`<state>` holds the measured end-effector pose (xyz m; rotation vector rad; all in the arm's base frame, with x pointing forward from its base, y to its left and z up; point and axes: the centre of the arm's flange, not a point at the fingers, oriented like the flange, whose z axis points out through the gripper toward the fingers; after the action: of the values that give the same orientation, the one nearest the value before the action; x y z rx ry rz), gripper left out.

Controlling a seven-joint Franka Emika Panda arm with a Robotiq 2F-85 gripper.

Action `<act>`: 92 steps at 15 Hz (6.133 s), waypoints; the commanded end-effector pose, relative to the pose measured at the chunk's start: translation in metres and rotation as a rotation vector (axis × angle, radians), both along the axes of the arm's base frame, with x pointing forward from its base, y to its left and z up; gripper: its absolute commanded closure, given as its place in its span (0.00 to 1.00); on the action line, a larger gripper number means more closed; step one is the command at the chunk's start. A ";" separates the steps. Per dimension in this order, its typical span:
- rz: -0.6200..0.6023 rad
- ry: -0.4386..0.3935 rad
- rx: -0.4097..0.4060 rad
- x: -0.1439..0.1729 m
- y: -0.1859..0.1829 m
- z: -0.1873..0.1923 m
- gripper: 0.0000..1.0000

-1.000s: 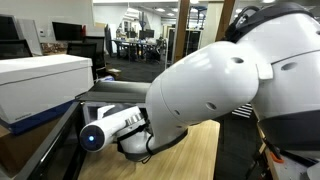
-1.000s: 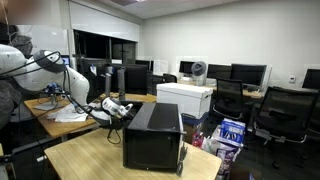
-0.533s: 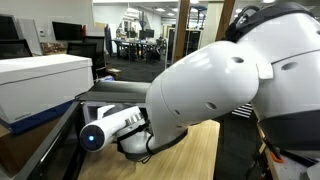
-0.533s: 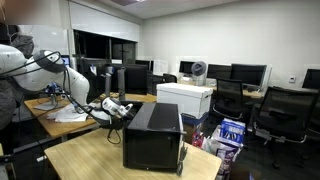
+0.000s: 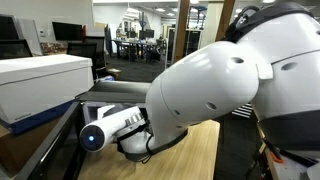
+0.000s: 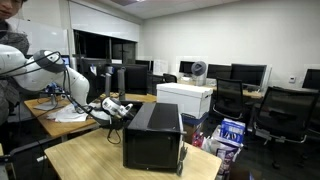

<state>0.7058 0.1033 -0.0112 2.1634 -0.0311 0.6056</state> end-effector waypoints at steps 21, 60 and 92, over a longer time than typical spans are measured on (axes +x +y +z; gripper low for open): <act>0.000 0.000 0.000 0.000 0.000 0.000 0.00; -0.005 -0.137 -0.184 -0.004 -0.036 -0.054 0.25; 0.119 -0.162 -0.169 -0.086 0.048 0.003 0.96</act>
<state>0.6563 0.1468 -0.0378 1.9811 0.0434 0.7971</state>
